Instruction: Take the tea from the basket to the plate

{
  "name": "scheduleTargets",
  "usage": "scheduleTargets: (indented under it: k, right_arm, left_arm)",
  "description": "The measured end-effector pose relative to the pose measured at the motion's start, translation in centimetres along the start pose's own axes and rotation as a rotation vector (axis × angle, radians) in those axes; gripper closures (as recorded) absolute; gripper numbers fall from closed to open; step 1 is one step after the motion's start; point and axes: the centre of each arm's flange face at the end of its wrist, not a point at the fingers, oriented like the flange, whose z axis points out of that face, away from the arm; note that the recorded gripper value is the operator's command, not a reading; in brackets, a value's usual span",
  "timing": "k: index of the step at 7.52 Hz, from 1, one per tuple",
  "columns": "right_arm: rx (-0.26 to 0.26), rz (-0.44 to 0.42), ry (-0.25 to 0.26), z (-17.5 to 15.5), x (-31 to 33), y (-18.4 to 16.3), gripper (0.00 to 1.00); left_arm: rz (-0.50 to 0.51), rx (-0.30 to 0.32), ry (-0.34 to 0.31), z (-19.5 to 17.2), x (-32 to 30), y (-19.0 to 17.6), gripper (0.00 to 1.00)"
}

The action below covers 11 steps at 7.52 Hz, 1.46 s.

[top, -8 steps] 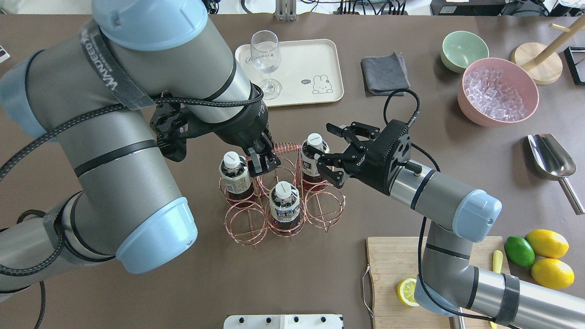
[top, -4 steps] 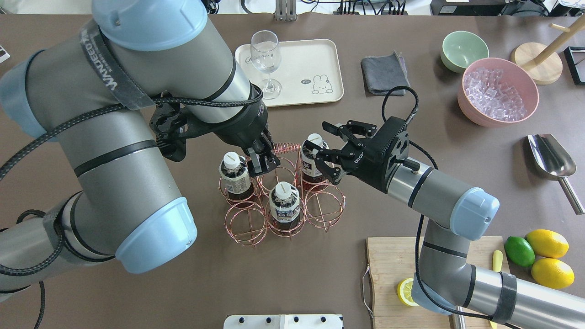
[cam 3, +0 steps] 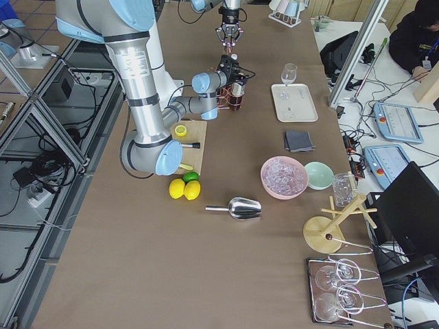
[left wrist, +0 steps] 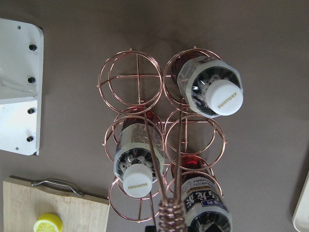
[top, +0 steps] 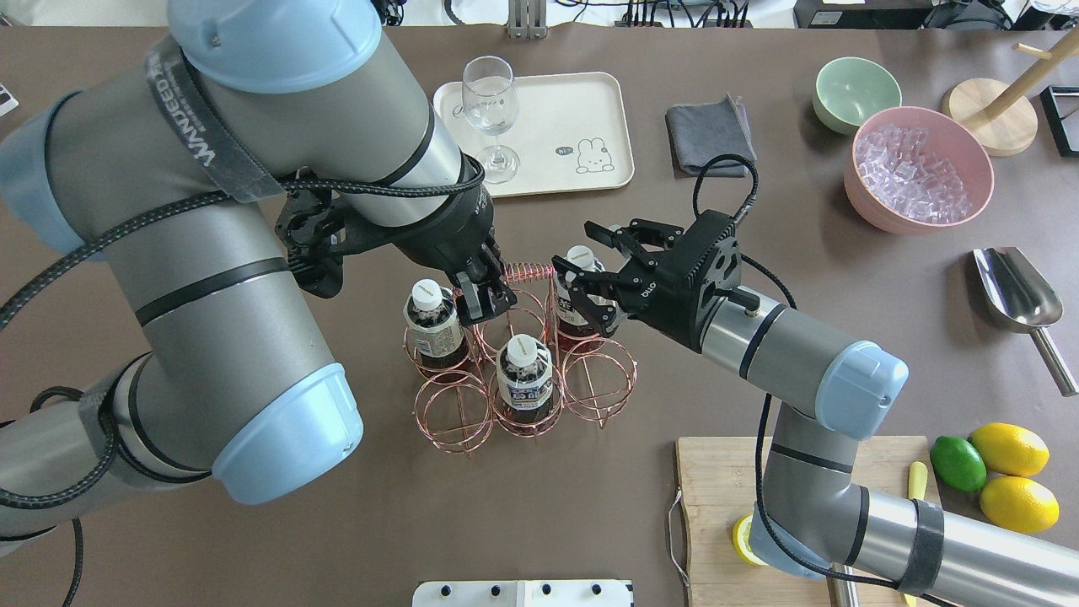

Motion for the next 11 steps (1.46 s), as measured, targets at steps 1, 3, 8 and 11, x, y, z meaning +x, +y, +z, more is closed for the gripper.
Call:
scheduleTargets:
  k: [1, 3, 8, 11]
  right_arm:
    - [-0.005, -0.001, 0.000, 0.0, 0.0, 0.3, 0.39]
    - [-0.012, -0.002, -0.001, -0.1, 0.0, 0.7, 0.69]
    - [-0.008, 0.003, -0.008, -0.3, -0.5, 0.5, 1.00]
    - [-0.008, 0.005, -0.011, -1.6, -1.0, -1.2, 1.00]
  left_arm:
    - [-0.001, 0.001, 0.000, 0.0, 0.0, 0.0, 1.00]
    - [0.000, 0.001, 0.000, 0.1, 0.0, 0.0, 1.00]
    - [0.000, 0.005, 0.000, 0.3, 0.1, 0.0, 1.00]
    - [-0.017, -0.005, 0.026, -1.6, 1.4, -0.3, 1.00]
